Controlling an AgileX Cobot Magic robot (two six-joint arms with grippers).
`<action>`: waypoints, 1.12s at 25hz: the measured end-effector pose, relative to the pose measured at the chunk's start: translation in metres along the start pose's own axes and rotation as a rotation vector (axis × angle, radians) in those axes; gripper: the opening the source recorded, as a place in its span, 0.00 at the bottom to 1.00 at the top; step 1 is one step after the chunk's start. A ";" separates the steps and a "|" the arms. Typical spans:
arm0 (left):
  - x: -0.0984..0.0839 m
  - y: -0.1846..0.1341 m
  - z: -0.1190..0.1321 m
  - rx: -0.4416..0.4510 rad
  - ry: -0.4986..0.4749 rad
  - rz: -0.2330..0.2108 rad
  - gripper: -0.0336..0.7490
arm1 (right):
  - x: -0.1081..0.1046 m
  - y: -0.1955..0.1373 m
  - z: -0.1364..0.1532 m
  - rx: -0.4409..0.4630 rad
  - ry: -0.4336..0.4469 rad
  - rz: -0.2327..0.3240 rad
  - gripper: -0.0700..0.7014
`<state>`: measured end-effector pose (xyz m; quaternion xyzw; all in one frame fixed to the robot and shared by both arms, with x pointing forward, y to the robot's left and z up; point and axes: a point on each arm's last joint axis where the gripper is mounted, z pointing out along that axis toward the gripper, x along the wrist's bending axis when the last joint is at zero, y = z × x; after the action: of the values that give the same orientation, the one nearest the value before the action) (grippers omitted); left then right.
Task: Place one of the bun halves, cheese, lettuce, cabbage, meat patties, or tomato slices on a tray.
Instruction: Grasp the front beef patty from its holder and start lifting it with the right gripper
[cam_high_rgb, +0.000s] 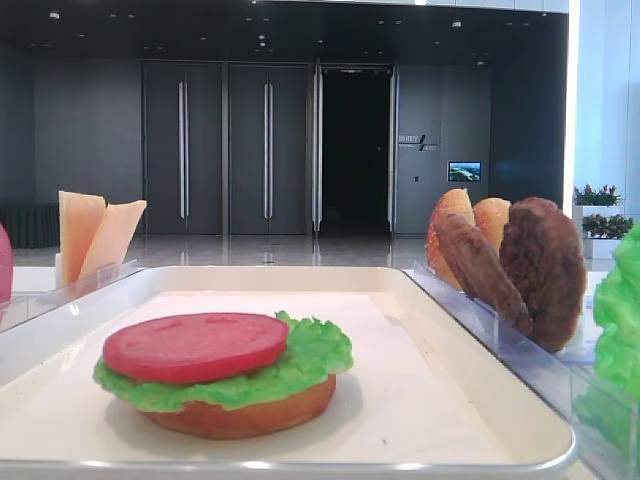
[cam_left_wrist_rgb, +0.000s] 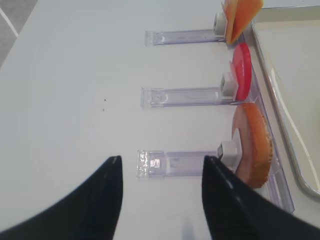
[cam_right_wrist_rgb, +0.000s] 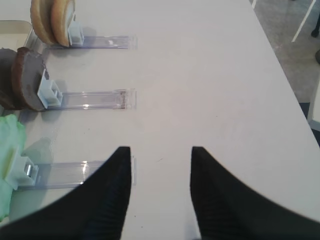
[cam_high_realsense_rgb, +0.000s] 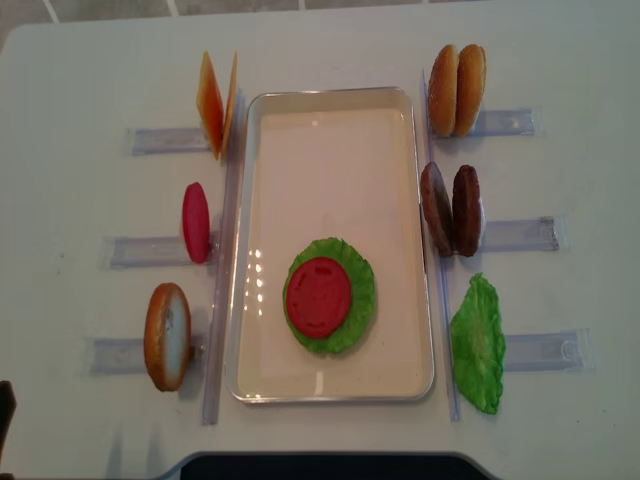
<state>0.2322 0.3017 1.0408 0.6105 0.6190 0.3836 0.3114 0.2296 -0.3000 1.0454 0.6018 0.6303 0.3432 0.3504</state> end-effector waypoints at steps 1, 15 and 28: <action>0.000 0.000 0.000 0.000 0.000 0.000 0.54 | 0.000 0.000 0.000 0.000 0.000 0.000 0.48; 0.000 0.000 0.000 0.000 0.000 0.000 0.54 | 0.000 0.000 0.000 0.000 -0.001 0.000 0.48; 0.000 0.000 0.000 0.000 0.000 0.000 0.54 | 0.004 0.059 0.023 0.242 0.057 0.013 0.48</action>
<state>0.2322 0.3017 1.0408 0.6105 0.6190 0.3836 0.3114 0.2804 -0.2938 1.0840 0.6338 0.6729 0.2840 0.2547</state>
